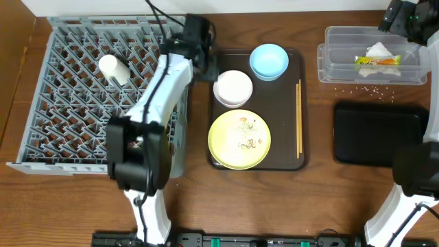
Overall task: Sort waste into correct bins and load items into the dishwasher
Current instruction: 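Reach the left gripper right to the tray toward the pink bowl, then grasp the pink bowl rim with the left gripper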
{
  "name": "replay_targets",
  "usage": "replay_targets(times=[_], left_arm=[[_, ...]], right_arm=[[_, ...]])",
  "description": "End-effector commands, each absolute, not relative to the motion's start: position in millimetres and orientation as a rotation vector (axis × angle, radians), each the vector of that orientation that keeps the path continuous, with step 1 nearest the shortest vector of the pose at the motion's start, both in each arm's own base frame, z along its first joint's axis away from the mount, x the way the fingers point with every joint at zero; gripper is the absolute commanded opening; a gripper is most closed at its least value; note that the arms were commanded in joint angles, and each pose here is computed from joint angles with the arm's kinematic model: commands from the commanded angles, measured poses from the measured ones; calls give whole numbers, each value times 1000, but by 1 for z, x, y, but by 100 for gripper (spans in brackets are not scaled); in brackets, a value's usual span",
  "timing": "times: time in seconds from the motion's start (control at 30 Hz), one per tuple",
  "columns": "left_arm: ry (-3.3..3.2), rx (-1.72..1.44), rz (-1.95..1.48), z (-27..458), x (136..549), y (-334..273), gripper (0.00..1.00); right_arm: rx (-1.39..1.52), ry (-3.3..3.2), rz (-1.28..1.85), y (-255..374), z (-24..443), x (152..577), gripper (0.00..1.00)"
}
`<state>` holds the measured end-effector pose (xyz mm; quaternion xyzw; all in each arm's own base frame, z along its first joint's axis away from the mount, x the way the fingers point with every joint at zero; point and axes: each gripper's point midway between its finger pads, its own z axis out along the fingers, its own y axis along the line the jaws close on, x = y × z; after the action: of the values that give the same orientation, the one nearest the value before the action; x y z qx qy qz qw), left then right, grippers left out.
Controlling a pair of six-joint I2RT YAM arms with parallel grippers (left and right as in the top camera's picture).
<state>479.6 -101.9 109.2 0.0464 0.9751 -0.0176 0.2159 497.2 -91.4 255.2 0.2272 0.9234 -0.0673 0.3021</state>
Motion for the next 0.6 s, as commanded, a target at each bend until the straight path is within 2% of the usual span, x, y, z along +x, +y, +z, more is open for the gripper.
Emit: replay_targets(times=[0.0, 0.17, 0.3, 0.43, 0.57], left_arm=[[2660, 241, -208, 136, 472, -129, 62], [2655, 508, -518, 134, 444, -191, 49], [2684, 613, -522, 116, 428, -224, 49], [2708, 667, -305, 90, 426, -237, 49], [2683, 564, -4, 73, 442, -228, 50]], right_arm=[[599, 2455, -188, -94, 253, 496, 99], [599, 2455, -188, -94, 253, 496, 99], [599, 2455, -188, -94, 253, 496, 99], [599, 2455, -188, -94, 253, 496, 99], [599, 2455, -188, -94, 253, 496, 99]])
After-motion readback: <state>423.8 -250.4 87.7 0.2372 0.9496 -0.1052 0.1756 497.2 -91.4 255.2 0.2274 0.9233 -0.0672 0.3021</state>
